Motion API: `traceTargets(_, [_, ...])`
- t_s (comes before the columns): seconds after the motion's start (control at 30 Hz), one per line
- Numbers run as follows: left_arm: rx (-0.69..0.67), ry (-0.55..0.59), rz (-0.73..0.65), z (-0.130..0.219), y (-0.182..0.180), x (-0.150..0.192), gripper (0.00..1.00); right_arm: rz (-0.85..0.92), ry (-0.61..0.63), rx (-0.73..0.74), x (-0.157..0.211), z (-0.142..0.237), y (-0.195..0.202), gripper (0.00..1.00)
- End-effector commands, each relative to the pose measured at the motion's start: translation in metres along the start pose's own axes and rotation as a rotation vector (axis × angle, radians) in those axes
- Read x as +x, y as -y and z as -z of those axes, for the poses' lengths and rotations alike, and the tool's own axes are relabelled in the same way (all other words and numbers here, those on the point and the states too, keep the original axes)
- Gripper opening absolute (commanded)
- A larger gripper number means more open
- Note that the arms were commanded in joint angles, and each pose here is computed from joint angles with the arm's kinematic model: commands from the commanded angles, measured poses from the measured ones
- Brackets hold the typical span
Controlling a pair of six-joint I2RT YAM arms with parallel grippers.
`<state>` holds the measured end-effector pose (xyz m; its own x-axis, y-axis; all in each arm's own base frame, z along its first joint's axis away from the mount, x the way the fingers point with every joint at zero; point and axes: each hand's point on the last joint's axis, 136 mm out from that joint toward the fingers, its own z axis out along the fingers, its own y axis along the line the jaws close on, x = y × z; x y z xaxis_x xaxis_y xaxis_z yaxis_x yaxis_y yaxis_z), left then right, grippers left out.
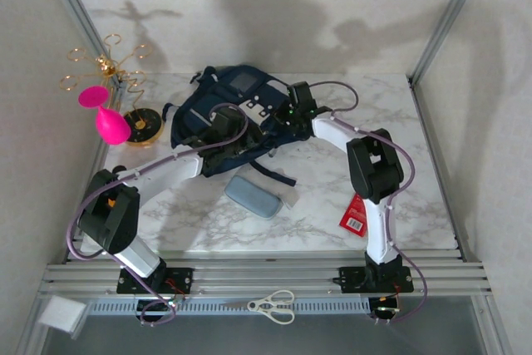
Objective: Pack the student bag
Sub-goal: Unzip the student bag at the center of the table.
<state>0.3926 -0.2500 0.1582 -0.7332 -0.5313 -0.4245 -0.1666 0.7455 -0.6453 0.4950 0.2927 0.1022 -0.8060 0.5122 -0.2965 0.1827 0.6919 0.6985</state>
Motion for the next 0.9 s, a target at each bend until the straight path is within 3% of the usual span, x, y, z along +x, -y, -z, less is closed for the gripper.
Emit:
traceTargets(0.0, [0.016,-0.015,0.05,-0.004,0.012,0.006,0.52,-0.036,-0.007,-0.172,0.0,0.035,-0.041,0.0])
traceTargets(0.3, [-0.094,0.017,0.015,-0.005,0.014,0.021,0.46,-0.12,-0.02,-0.336,0.021,0.078,-0.061,0.0])
traceTargets(0.47, [-0.184,-0.001,-0.028,0.004,-0.005,0.03,0.41,-0.167,-0.001,-0.37,0.034,0.093,-0.059,0.0])
traceTargets(0.6, [-0.192,-0.058,-0.08,0.002,0.0,0.045,0.39,-0.173,-0.01,-0.385,0.042,0.094,-0.064,0.0])
traceTargets(0.87, [-0.282,-0.03,-0.116,-0.009,-0.005,0.044,0.44,-0.182,-0.016,-0.401,0.052,0.096,-0.065,0.0])
